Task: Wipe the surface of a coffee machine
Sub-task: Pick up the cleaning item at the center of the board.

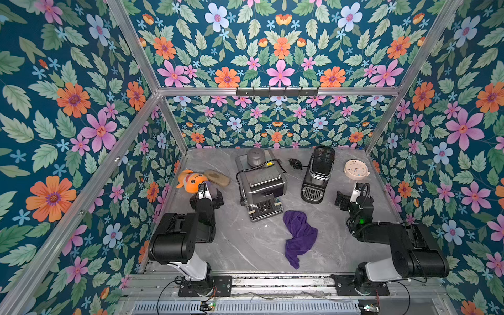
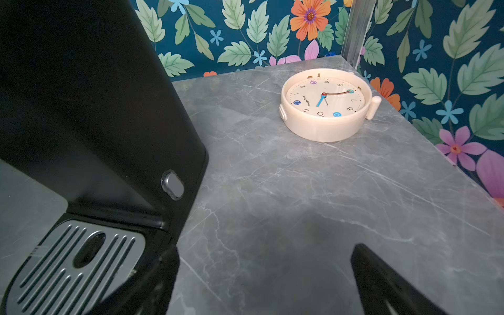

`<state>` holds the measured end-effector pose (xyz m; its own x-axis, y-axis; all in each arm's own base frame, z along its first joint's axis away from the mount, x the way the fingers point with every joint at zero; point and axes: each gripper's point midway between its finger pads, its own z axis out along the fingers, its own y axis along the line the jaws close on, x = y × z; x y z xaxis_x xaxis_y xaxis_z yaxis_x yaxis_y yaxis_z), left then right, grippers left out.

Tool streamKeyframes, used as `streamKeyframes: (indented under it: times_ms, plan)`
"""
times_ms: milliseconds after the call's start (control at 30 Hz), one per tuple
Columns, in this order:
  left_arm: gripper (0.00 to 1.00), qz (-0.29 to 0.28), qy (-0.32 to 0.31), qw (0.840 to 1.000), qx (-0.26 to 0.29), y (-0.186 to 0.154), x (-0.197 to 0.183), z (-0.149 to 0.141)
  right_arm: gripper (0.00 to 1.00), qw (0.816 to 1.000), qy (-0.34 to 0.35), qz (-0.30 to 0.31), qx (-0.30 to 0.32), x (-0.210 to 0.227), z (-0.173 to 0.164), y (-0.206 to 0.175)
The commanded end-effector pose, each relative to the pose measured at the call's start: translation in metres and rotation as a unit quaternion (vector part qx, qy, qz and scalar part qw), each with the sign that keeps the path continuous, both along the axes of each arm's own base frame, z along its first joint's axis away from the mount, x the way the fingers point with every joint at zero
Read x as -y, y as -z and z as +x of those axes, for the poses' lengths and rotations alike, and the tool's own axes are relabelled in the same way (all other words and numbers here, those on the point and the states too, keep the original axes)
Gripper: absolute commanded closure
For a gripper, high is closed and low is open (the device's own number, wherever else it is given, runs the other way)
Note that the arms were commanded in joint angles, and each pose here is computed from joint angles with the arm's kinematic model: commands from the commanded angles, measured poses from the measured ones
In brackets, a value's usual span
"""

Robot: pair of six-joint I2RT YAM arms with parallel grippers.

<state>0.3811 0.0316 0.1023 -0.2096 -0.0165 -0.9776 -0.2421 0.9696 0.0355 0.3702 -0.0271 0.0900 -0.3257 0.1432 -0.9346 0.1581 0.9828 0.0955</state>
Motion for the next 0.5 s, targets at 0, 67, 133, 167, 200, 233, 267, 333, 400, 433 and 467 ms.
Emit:
streamKeyframes:
  times_ms: [0,67,133,167,200,233,267,333,400,433,467]
  plan:
    - [0.0,0.002,0.001,1.0,0.018,-0.0089,-0.0001,0.0023,0.01,1.0,0.001,-0.008,0.02,0.0011,0.0041,-0.0104]
    - [0.0,0.001,0.001,1.0,0.018,-0.0087,-0.0001,0.0022,0.01,1.0,0.001,-0.008,0.02,0.0014,0.0042,-0.0105]
    - [0.0,0.001,0.001,1.0,0.019,-0.0095,-0.0001,0.0025,0.01,1.0,0.001,-0.007,0.02,0.0013,0.0039,-0.0102]
    - [0.0,0.001,0.001,1.0,0.018,-0.009,-0.0001,0.0024,0.01,1.0,0.001,-0.008,0.019,0.0011,0.004,-0.01]
    - [0.0,0.002,0.001,1.0,0.018,-0.0086,-0.0001,0.002,0.01,1.0,0.001,-0.008,0.02,0.001,0.0043,-0.0106]
    - [0.0,0.002,0.001,1.0,0.018,-0.0092,-0.0001,0.0025,0.01,1.0,0.001,-0.008,0.019,0.0011,0.0038,-0.0097]
    - [0.0,0.002,0.001,1.0,0.019,-0.0096,-0.0001,0.0025,0.01,1.0,0.001,-0.008,0.019,0.0013,0.0039,-0.0101]
    - [0.0,0.001,0.001,1.0,0.019,-0.0093,-0.0001,0.0024,0.01,1.0,0.001,-0.007,0.019,0.001,0.004,-0.0099]
    - [0.0,0.001,0.001,1.0,0.018,-0.0091,-0.0001,0.0021,0.01,1.0,0.001,-0.008,0.02,0.0012,0.0041,-0.0103]
    - [0.0,0.002,0.001,1.0,0.018,-0.009,-0.0001,0.0022,0.01,1.0,0.001,-0.008,0.02,0.0012,0.0039,-0.0101]
    - [0.0,0.002,0.001,1.0,0.018,-0.0093,-0.0001,0.0025,0.01,1.0,0.001,-0.008,0.02,0.0009,0.0042,-0.0105]
